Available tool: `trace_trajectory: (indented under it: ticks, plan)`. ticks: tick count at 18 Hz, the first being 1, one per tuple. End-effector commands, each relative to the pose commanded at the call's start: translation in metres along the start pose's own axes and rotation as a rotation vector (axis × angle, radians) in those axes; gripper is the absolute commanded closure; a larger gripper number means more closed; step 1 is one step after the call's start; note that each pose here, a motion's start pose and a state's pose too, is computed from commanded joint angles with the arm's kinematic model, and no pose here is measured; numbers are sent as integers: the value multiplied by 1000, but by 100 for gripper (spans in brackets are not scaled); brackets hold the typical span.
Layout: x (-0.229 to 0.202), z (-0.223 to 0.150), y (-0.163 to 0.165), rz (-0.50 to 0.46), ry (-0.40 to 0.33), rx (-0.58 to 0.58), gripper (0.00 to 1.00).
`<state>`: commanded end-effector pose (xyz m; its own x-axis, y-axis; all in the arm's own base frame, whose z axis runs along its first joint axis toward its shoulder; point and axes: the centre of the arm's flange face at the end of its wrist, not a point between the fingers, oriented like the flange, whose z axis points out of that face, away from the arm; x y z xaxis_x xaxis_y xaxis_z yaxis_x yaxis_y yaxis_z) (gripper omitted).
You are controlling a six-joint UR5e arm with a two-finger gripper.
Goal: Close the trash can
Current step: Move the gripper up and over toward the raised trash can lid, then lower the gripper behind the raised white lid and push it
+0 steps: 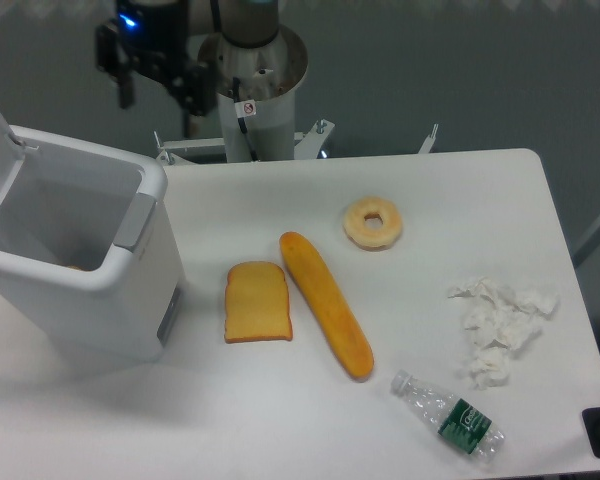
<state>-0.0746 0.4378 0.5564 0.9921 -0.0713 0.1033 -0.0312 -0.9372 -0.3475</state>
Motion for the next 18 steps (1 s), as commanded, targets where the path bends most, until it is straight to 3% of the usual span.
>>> trace_trajectory:
  ticks: [10, 18]
  plan:
    - [54, 11, -16, 65, 104, 46, 0]
    - [54, 23, -39, 2, 117, 107, 0]
